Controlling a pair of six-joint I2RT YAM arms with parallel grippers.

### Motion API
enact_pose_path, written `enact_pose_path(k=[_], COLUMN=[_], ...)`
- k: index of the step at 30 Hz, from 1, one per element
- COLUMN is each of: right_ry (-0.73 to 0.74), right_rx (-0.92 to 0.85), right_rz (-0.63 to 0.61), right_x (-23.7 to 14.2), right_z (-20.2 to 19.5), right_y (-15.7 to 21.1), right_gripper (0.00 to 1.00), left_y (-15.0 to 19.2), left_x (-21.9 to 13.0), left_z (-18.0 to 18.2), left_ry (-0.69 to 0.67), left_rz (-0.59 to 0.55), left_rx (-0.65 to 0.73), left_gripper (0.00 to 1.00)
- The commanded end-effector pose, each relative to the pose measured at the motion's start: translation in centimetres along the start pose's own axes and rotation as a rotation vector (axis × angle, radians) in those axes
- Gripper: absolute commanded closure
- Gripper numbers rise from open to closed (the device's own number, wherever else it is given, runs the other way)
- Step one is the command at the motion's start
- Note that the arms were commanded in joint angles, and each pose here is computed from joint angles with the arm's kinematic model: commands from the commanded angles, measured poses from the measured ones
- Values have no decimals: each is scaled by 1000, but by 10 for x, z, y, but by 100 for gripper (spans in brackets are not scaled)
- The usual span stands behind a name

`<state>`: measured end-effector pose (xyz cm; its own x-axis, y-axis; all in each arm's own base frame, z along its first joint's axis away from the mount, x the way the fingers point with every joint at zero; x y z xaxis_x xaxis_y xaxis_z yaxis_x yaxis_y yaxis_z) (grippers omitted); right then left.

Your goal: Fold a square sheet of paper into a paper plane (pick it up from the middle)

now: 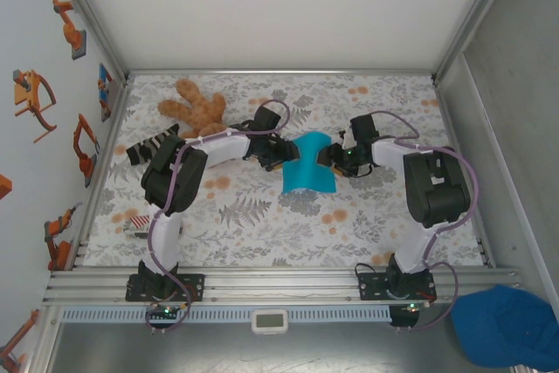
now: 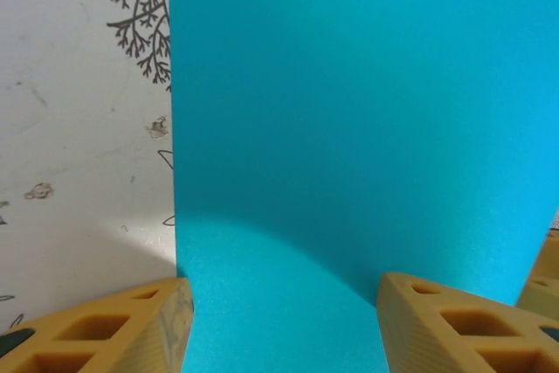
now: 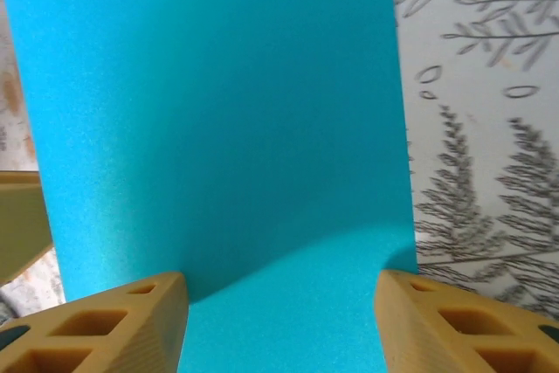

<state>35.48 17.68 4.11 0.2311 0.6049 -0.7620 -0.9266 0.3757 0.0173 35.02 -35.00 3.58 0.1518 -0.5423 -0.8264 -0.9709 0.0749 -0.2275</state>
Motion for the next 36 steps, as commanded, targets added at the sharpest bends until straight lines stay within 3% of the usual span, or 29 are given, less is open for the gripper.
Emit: enact_pose_path(k=[1, 12, 18, 26, 32, 36], right_ry=[-78, -204, -122, 75, 102, 97], right_rx=[11, -19, -24, 1, -2, -1], right_rz=[18, -1, 4, -46, -33, -38], right_x=[3, -3, 5, 15, 20, 22], right_z=[8, 26, 25, 19, 27, 30], right_y=[5, 10, 13, 11, 17, 17], right_gripper=[37, 14, 12, 23, 26, 38], left_y=[28, 31, 32, 30, 27, 24], left_x=[19, 30, 32, 29, 27, 24], left_z=[44, 49, 43, 36, 32, 31], left_ry=[-147, -152, -134, -105, -94, -83], left_rz=[97, 132, 139, 124, 106, 91], left_rx=[-17, -1, 18, 33, 39, 39], left_gripper=[44, 47, 47, 55, 58, 59])
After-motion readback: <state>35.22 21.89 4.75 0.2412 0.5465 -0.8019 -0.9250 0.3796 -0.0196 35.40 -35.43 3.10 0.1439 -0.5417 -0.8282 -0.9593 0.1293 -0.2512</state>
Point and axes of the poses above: each hand's point on the last joint's axis, 136 mm out from that joint toward the fingers, its own x axis out along the fingers, its own z axis along the line the jaws close on, y = z × x, the point moved 1 cm from there along -x, back along the fingers, and after that the axes turned 13 degrees about x, right-handed, at the moved point
